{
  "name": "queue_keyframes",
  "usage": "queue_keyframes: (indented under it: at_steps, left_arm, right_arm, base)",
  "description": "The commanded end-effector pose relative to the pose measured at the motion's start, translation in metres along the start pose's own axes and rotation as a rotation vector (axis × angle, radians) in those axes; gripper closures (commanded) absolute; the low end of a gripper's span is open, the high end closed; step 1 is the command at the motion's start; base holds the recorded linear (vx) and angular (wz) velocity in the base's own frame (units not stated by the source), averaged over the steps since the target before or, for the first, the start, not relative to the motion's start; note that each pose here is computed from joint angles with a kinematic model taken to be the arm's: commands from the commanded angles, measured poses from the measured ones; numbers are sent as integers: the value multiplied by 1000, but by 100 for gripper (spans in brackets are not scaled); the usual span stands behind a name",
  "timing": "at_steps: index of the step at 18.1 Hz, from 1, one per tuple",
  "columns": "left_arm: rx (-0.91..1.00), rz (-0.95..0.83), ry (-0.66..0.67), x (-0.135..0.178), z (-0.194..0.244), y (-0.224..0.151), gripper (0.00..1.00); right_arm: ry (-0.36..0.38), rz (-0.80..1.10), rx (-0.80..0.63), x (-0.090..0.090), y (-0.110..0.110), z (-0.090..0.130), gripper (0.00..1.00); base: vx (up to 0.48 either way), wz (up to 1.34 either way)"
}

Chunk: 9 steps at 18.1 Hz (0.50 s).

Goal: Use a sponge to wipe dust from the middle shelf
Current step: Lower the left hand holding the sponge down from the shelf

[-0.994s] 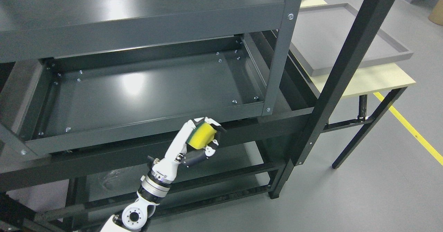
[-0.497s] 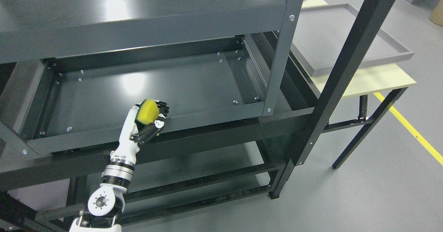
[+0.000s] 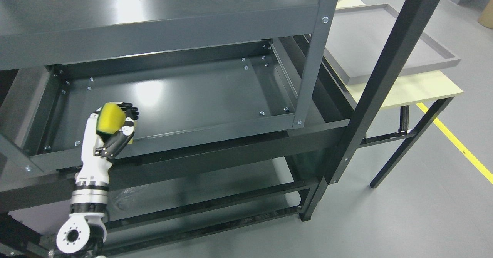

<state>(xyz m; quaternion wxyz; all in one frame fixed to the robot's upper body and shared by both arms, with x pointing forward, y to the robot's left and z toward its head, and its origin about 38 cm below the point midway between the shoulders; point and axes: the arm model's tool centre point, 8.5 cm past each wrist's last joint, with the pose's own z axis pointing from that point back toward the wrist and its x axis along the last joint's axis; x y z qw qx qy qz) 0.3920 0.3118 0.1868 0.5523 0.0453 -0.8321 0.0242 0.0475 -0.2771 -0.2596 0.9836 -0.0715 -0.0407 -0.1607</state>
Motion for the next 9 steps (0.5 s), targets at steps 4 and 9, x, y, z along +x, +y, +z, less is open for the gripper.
queue_keyframes:
  at_steps: [4, 9]
  left_arm:
    - [119, -57, -23, 14, 23, 52, 99]
    - [113, -56, -21, 14, 23, 51, 99]
  right_arm:
    - [51, 3, -17, 2, -10, -1, 0]
    - [51, 3, -17, 2, -10, -1, 0]
  base:
    - [0, 0]
    - [0, 0]
